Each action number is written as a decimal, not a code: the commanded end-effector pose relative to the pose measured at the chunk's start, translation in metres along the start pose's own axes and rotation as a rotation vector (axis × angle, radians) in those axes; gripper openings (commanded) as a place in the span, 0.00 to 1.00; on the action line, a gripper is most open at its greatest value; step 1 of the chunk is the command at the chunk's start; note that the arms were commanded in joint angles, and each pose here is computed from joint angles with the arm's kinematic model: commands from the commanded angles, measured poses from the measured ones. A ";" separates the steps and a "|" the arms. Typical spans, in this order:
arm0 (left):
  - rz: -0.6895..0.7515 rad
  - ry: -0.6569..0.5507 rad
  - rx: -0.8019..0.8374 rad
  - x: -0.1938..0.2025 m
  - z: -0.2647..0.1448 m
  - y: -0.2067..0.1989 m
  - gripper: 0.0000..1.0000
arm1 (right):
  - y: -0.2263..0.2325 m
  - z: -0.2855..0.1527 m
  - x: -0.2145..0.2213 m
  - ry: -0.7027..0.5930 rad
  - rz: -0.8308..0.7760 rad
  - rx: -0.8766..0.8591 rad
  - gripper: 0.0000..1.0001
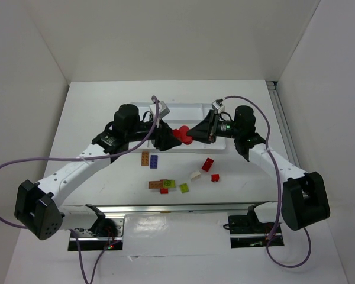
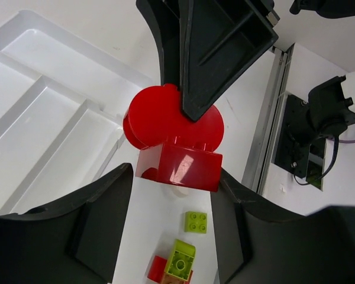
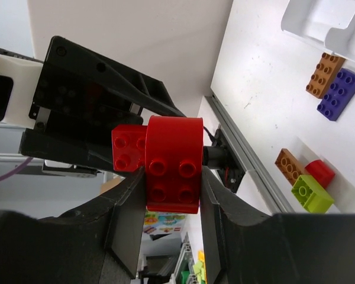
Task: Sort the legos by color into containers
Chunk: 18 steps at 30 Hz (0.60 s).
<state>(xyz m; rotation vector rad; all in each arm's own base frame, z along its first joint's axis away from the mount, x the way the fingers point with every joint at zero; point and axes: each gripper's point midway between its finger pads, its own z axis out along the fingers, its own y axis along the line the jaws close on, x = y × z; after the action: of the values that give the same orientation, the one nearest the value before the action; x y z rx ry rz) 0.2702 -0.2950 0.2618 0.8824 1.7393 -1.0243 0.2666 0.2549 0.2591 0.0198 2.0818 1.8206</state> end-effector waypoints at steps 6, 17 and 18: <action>0.055 -0.106 0.032 -0.035 0.000 -0.013 0.53 | 0.001 0.011 0.006 0.008 0.005 -0.006 0.12; 0.086 -0.064 -0.038 -0.039 -0.004 -0.002 0.00 | -0.019 0.000 -0.014 -0.062 -0.033 0.106 0.03; 0.094 -0.062 -0.047 -0.040 -0.005 0.000 0.00 | -0.016 -0.004 -0.018 -0.072 -0.046 0.110 0.03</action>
<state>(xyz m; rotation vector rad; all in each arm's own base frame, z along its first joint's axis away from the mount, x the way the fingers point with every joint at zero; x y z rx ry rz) 0.2729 -0.2948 0.2627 0.8903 1.7482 -0.9740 0.2694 0.2586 0.2472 0.0906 2.1417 1.7905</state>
